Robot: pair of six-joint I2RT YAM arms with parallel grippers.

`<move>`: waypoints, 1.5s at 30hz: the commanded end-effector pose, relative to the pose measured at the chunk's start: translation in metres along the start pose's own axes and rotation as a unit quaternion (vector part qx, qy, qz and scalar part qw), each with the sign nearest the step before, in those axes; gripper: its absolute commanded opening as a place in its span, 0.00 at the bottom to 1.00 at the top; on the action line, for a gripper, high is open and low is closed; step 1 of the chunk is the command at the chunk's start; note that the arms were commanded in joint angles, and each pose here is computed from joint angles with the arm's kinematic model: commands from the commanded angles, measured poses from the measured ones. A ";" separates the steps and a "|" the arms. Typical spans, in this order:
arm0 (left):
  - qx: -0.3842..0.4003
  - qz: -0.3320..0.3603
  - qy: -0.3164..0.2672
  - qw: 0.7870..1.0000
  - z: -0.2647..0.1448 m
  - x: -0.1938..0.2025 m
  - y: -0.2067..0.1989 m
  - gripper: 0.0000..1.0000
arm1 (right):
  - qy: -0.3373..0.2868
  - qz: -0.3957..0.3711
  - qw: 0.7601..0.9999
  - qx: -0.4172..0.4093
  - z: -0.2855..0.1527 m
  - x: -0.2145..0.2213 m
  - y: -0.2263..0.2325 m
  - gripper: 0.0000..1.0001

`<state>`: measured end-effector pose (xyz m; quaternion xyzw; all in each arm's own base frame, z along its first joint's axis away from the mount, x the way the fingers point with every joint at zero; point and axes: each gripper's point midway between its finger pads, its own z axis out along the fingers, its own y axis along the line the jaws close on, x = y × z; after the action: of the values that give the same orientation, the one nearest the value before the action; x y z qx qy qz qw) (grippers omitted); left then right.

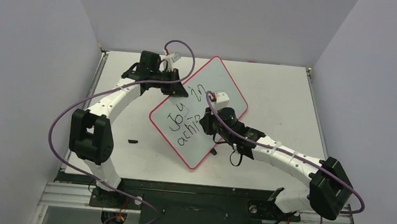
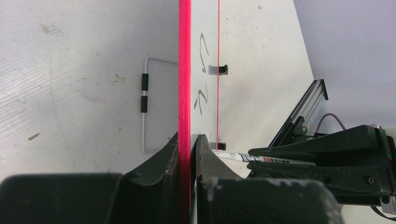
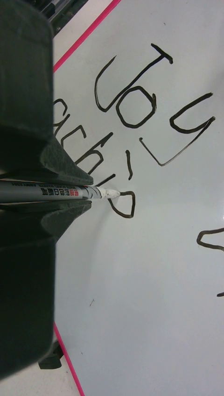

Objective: Write a sentence on the whiteboard

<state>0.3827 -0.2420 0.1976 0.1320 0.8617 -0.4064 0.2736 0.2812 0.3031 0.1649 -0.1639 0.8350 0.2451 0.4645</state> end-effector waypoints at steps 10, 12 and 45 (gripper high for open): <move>-0.065 0.096 -0.039 0.992 -0.005 -0.017 0.016 0.00 | 0.049 0.001 0.999 0.018 -0.011 0.047 -0.014 0.00; -0.065 0.096 -0.039 0.992 -0.005 -0.017 0.016 0.00 | 0.050 -0.001 0.998 0.027 -0.011 0.048 -0.018 0.00; -0.064 0.100 -0.039 0.992 -0.006 -0.016 0.014 0.00 | -0.034 0.003 0.999 0.017 -0.011 -0.041 -0.014 0.00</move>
<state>0.3795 -0.2452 0.2027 0.1373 0.8596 -0.4058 0.2785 0.2910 0.2766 0.1570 -0.1616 0.8544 0.1968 0.4530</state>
